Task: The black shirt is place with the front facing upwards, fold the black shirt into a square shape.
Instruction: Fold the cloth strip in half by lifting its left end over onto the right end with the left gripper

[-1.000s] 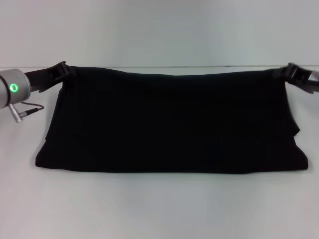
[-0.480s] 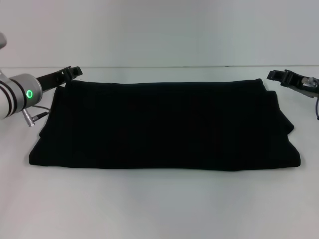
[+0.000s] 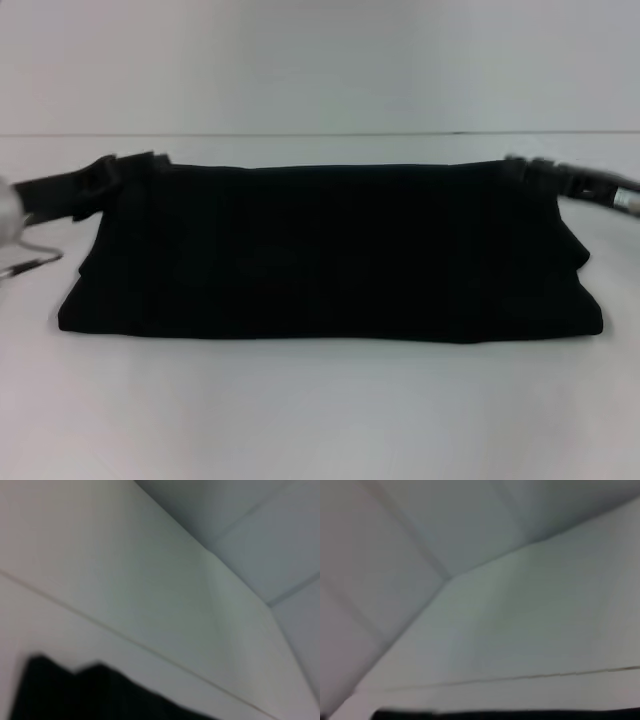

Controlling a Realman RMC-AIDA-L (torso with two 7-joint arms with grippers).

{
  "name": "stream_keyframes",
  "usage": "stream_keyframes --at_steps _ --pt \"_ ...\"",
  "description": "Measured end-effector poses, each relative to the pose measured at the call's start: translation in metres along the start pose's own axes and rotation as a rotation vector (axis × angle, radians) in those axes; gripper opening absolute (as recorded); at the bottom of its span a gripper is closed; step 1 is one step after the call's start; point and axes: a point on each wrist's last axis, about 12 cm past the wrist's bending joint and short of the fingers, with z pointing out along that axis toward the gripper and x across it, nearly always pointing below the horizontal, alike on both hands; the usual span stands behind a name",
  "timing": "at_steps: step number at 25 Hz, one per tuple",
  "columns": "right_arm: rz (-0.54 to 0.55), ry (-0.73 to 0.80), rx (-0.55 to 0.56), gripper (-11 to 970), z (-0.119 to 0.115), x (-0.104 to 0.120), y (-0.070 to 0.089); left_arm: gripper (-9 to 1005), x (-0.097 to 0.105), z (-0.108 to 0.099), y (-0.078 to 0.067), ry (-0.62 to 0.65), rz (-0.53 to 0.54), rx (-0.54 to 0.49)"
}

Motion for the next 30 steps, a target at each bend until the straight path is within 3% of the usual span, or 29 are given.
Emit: stream_keyframes --at_steps 6,11,16,30 --pt "-0.286 0.016 -0.214 796 -0.019 0.033 0.021 679 0.026 -0.06 0.025 0.073 -0.13 0.074" --pt "-0.395 0.002 -0.261 890 -0.023 0.057 0.031 775 0.046 -0.093 0.044 0.087 -0.251 0.045" --pt "-0.452 0.068 -0.295 946 -0.02 0.074 0.036 890 0.057 -0.095 0.052 0.108 -0.308 0.005" --pt "-0.494 0.106 -0.31 947 -0.02 0.086 0.038 834 0.059 -0.085 0.063 0.124 -0.379 -0.14"
